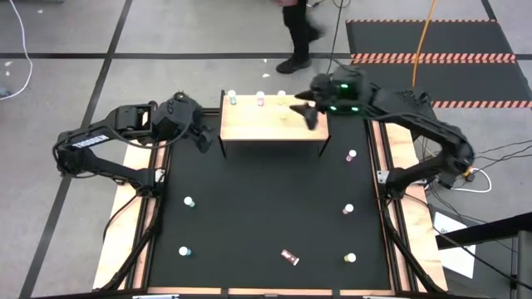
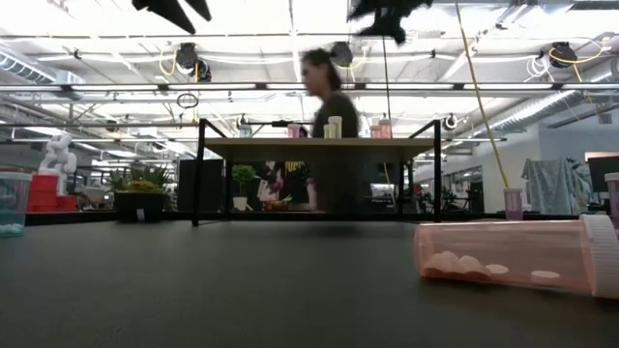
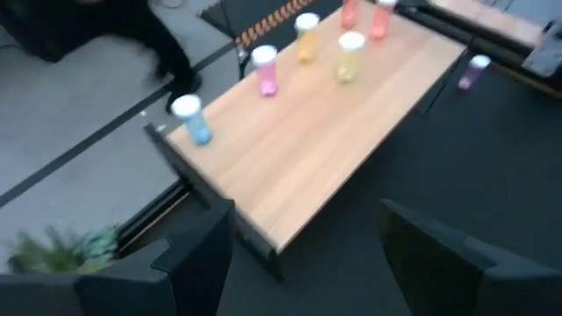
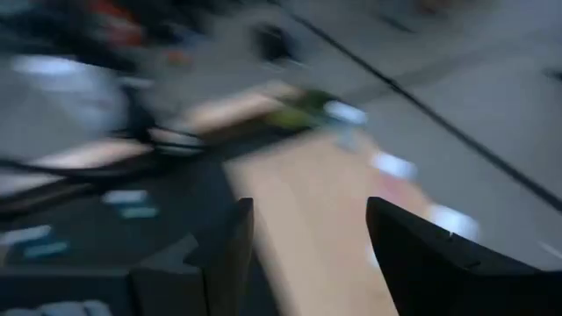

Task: Pick and place medicine bottles onto shelf by color
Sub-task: Put the bottom violet pill bottle aligned with the other violet pill bottle on the shelf

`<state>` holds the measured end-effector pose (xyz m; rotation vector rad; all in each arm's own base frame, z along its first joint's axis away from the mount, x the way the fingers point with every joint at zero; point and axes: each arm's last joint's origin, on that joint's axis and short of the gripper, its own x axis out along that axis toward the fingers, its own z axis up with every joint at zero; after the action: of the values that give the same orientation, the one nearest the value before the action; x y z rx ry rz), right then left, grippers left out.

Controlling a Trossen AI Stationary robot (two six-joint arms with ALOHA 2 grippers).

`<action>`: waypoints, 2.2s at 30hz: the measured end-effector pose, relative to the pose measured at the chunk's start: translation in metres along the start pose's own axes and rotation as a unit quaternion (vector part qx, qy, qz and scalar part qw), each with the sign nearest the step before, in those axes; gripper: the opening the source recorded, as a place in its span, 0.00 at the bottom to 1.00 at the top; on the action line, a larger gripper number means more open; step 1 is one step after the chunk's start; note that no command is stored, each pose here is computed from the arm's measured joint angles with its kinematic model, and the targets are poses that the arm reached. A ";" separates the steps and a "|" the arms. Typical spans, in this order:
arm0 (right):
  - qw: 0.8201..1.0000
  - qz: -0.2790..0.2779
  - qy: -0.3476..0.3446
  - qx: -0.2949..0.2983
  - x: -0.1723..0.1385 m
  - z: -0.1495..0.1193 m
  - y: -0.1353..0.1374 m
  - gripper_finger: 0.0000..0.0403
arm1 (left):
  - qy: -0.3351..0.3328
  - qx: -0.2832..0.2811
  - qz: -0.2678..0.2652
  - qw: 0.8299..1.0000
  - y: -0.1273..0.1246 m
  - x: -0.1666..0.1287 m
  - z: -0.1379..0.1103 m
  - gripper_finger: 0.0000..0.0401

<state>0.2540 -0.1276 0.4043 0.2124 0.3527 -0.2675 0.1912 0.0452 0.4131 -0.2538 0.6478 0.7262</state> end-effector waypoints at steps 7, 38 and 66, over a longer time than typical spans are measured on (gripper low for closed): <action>0.994 0.110 -0.025 -0.006 -0.050 0.006 0.031 0.47 | -0.055 -0.029 -0.074 0.995 -0.028 0.028 0.023 0.68; 0.865 -0.125 0.458 0.164 -0.073 -0.230 0.114 0.43 | -0.035 0.104 -0.173 0.979 -0.157 0.033 -0.030 0.68; 0.881 0.013 0.472 -0.030 -0.070 -0.260 0.121 0.59 | -0.031 0.162 -0.153 0.974 -0.152 0.037 -0.031 0.68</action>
<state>0.1456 0.0672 0.2109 0.2769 1.3294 -0.1055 0.3022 -0.0588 0.3654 -0.0277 0.6388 0.3237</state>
